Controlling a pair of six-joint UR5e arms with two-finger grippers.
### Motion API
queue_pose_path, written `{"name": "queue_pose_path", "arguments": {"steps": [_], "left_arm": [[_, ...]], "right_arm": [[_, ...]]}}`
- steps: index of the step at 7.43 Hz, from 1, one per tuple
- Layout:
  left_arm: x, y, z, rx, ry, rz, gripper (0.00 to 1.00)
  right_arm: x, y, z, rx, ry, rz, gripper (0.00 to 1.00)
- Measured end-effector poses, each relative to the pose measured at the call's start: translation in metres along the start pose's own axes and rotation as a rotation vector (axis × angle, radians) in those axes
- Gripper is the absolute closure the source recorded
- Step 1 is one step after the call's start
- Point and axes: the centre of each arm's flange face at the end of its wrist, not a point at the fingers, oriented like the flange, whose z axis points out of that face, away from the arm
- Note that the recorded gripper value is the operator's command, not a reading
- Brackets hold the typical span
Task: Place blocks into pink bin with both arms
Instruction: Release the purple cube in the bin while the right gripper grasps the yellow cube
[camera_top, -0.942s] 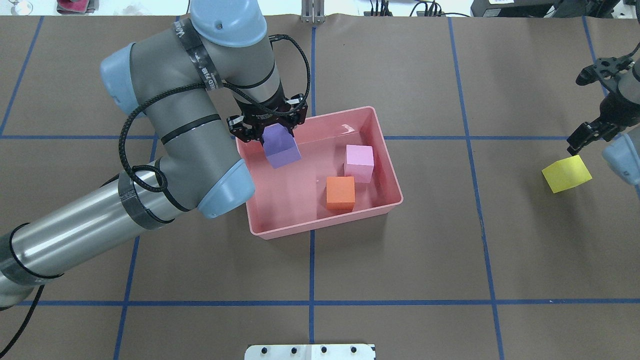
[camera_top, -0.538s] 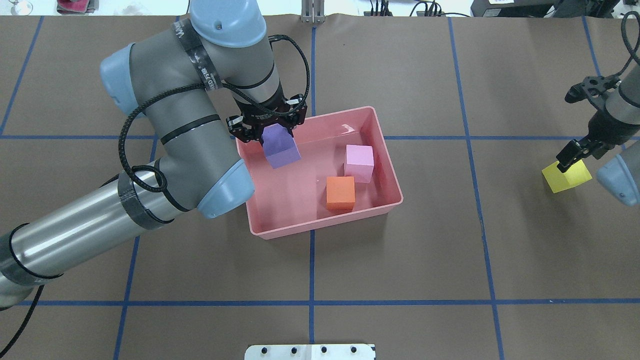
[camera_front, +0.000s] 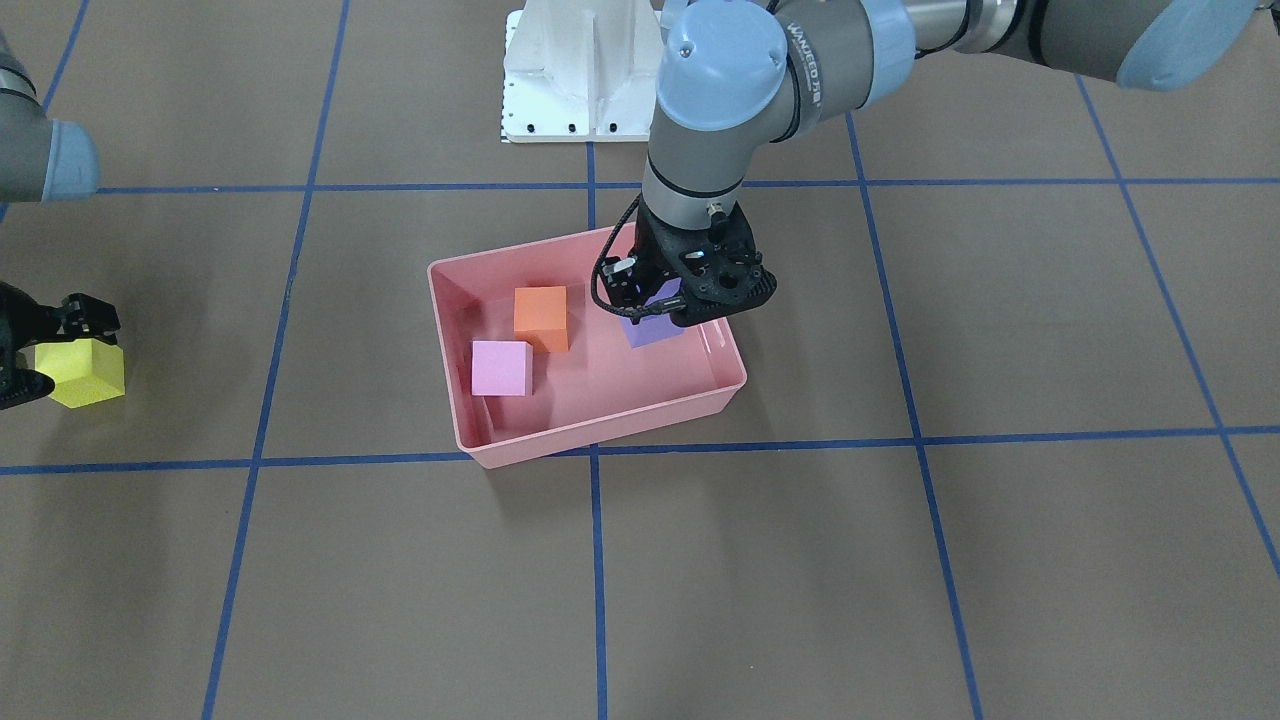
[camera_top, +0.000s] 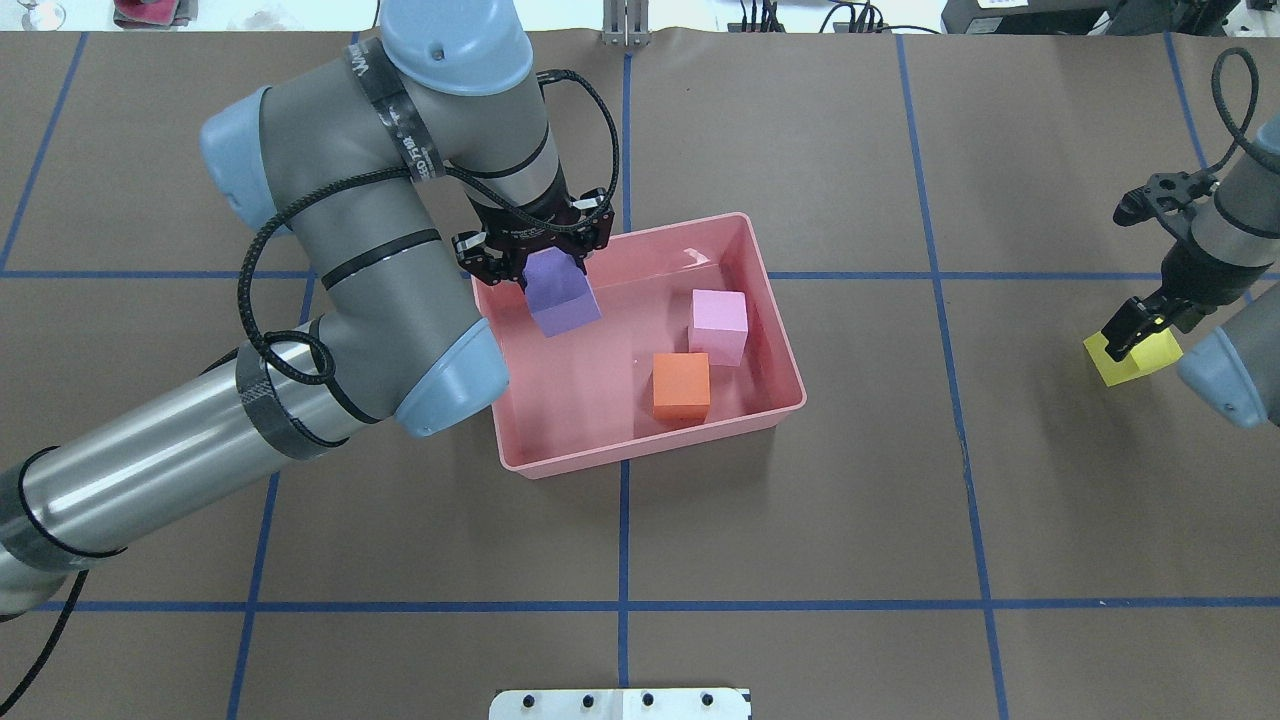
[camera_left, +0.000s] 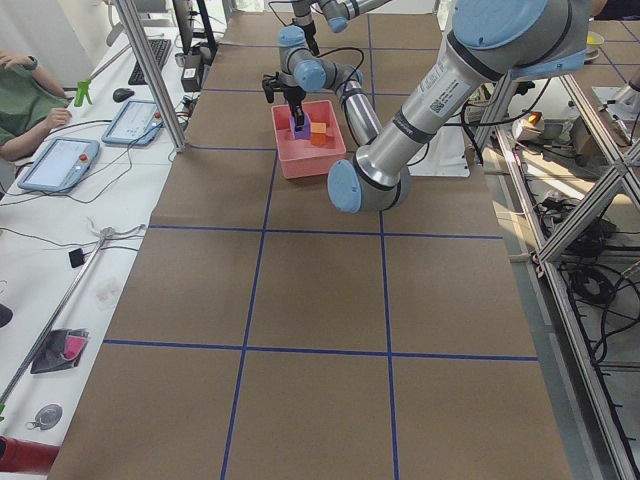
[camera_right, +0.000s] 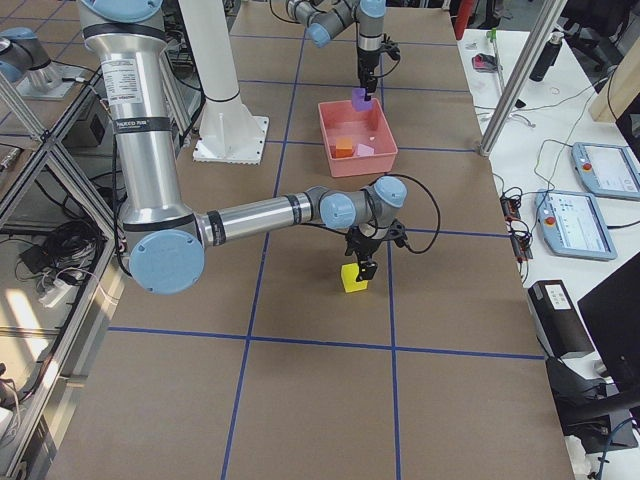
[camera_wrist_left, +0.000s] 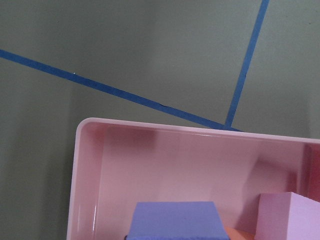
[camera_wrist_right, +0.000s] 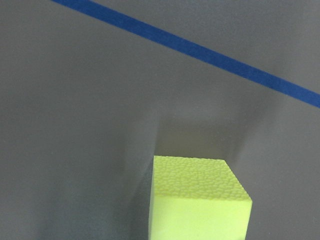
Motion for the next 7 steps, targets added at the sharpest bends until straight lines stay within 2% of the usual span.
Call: {"name": "queue_pose_path", "arguments": {"steps": [2, 3, 4, 5, 6, 7], "left_arm": [[0.0, 0.001, 0.001, -0.001, -0.001, 0.0, 1.0], [0.0, 0.002, 0.002, -0.003, -0.002, 0.002, 0.18], [0.0, 0.004, 0.004, 0.001, -0.005, 0.006, 0.0], [0.001, 0.008, 0.009, 0.022, -0.012, 0.014, 0.0], [0.002, 0.014, 0.014, 0.048, -0.021, 0.025, 0.0], [0.003, 0.017, 0.016, 0.061, -0.023, 0.032, 0.0]], "right_arm": [[0.009, -0.005, 0.013, 0.009, 0.009, -0.01, 0.0], [0.013, -0.008, 0.019, 0.019, 0.009, -0.015, 0.01], [0.014, -0.009, 0.021, 0.025, 0.007, -0.017, 0.08], [0.014, -0.009, 0.021, 0.028, 0.004, -0.016, 0.69], [0.013, -0.01, 0.021, 0.03, 0.002, -0.013, 1.0], [0.011, -0.01, 0.018, 0.035, 0.001, -0.015, 1.0]]}}
